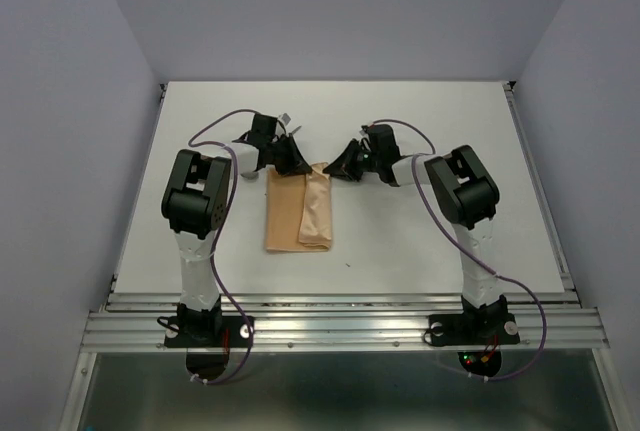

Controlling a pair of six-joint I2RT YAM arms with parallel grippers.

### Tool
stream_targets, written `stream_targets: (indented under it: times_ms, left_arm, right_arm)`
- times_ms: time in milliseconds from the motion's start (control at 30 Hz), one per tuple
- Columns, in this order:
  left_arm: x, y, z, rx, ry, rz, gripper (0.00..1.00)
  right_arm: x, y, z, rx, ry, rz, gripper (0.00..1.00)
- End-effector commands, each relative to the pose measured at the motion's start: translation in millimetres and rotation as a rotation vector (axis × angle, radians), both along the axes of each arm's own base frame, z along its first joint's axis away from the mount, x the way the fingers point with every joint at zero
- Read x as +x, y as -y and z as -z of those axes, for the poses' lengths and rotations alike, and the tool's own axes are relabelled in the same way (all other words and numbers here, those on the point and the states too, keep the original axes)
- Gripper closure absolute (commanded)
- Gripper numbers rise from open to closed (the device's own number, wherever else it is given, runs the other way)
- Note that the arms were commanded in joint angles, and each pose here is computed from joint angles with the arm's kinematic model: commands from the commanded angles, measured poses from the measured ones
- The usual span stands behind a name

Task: Fold the napkin into a case and place the utensils inside
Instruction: Smooth out the 2/3-rectangle-folded napkin at the center of the board.

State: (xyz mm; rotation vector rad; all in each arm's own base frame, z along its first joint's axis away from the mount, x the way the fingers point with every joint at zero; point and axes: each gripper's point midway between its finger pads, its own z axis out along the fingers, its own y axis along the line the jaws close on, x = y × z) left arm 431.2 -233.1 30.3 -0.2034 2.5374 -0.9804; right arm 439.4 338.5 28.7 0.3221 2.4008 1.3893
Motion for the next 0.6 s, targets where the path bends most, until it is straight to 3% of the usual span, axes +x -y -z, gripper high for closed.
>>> stream_targets:
  times_ms: [0,333,533,567]
  left_arm:
    - [-2,14,-22,-0.023,0.050,0.043,1.00]
    - [-15,31,-24,-0.020,0.046,0.092,1.00]
    - [-22,25,-27,-0.001,0.049,0.081,1.00]
    - [-23,24,-26,0.002,0.049,0.080,1.00]
  right_arm:
    - [-3,12,-6,-0.046,0.016,0.081,0.99]
    - [-18,36,-11,-0.083,0.033,0.188,0.99]
    - [-22,36,-7,-0.083,0.026,0.174,0.80]
    - [-22,36,-7,-0.083,0.024,0.173,0.71]
